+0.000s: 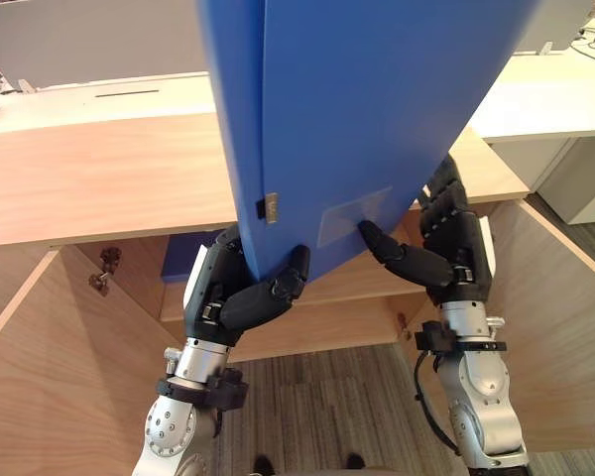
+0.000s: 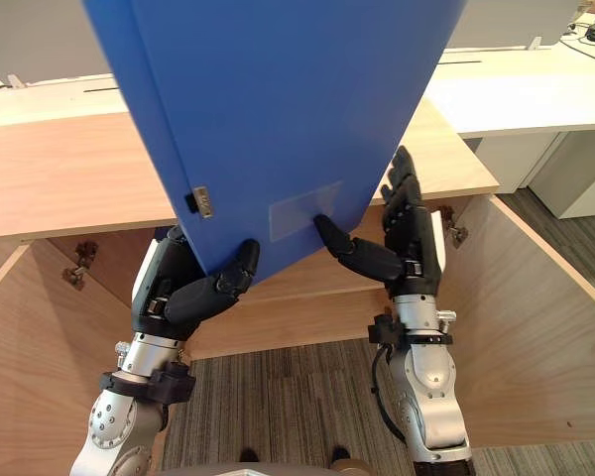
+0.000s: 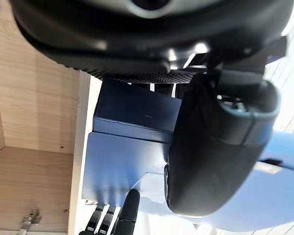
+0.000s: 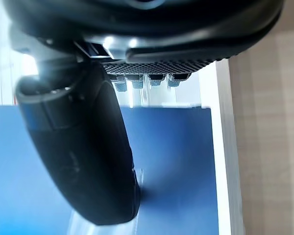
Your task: Walk over to the cabinet, pick up the folder, carry it to the office cabinet, place the folder inside the office cabinet, then close the office cabinet door
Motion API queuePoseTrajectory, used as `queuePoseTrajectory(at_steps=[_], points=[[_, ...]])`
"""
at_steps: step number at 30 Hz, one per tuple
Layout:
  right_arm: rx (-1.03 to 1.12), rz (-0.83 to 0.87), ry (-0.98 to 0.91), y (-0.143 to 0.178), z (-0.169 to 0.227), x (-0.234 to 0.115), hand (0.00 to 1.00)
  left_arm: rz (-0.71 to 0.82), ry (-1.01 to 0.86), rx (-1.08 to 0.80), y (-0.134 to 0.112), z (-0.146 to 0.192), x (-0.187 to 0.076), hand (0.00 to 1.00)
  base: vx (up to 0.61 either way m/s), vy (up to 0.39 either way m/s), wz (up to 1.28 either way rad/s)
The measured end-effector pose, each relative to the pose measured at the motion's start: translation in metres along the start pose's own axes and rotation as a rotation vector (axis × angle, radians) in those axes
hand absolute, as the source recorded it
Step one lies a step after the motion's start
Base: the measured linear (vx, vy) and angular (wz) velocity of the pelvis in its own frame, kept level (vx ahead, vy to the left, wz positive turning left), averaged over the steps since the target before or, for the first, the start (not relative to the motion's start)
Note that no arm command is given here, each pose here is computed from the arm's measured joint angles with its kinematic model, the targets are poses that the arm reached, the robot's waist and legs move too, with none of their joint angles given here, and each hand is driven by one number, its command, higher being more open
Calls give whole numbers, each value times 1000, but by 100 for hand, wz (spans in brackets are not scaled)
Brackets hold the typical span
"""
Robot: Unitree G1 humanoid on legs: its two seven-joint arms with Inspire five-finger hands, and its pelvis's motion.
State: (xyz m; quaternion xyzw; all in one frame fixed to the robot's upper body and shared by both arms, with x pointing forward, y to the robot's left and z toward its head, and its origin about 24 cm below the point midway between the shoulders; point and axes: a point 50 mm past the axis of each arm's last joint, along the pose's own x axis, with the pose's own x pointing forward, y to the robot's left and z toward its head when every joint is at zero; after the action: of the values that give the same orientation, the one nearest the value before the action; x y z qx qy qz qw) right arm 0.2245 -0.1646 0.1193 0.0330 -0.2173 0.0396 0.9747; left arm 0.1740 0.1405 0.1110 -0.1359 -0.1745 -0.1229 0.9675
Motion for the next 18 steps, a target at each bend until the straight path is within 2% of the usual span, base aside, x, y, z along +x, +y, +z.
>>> queuePoseTrajectory(at_steps=[1, 2, 5, 11, 18], points=[[-12, 36, -6, 2, 1, 3, 100, 2, 4, -18, 0, -1, 0, 0, 0, 0, 0], [-15, 77, -7, 5, 1, 7, 0, 5, 9, -28, 1, -2, 0, 0, 0, 0, 0], [-13, 142, 9, 7, -1, 13, 0, 12, 20, -44, 4, -4, -1, 0, 0, 0, 4], [45, 132, 57, -6, -9, 26, 0, 17, 98, -24, 13, -16, -8, 0, -15, -7, 7], [-5, 221, 54, -8, -4, 30, 0, 37, 129, -9, 18, -19, -13, 0, -12, -6, 3]])
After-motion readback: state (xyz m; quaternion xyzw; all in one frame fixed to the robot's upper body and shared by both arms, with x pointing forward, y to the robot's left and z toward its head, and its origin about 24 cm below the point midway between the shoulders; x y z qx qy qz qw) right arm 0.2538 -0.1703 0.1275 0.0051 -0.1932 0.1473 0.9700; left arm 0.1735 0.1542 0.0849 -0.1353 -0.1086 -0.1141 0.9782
